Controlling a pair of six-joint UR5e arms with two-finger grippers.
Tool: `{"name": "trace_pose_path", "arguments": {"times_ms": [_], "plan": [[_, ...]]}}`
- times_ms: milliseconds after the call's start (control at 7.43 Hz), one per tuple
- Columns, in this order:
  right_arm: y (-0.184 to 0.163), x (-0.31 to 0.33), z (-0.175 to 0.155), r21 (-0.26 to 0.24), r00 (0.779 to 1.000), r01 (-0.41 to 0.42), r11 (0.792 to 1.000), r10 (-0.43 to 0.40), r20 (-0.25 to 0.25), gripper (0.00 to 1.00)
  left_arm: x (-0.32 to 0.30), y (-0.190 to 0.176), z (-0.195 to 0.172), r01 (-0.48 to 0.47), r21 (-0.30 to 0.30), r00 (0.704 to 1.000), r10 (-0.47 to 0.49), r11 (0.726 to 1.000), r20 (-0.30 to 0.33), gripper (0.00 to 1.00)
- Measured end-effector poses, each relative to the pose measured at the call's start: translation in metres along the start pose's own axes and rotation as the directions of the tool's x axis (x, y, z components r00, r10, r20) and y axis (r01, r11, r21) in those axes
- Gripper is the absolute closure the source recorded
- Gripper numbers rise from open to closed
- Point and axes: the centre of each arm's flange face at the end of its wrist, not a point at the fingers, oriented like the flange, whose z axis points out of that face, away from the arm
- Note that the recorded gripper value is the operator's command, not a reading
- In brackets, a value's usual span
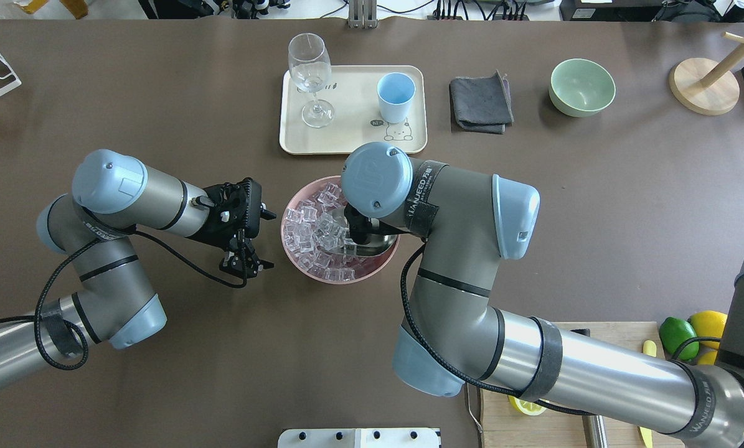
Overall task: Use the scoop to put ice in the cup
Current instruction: 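Dip the scoop into the ice cubes and lift a scoopful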
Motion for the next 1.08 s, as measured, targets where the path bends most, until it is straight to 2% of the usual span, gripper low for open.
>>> {"name": "trace_pose_path", "arguments": {"times_ms": [269,673,1077], "plan": [[0.002,-0.006,0.012,0.059,1.000,0.001,0.998,-0.003,0.027,1.00,0.001,-0.003,0.003,0.031,-0.001,1.000,-0.031,1.000,0.001,0.01],[0.006,-0.008,0.013,0.094,0.999,0.006,0.996,-0.011,0.053,1.00,0.000,-0.004,0.005,0.045,-0.002,0.999,-0.045,0.999,0.001,0.01],[0.026,0.008,0.005,0.129,0.997,-0.015,0.992,0.005,0.083,1.00,-0.001,-0.006,0.006,0.045,-0.002,0.999,-0.045,0.999,0.004,0.01]]}}
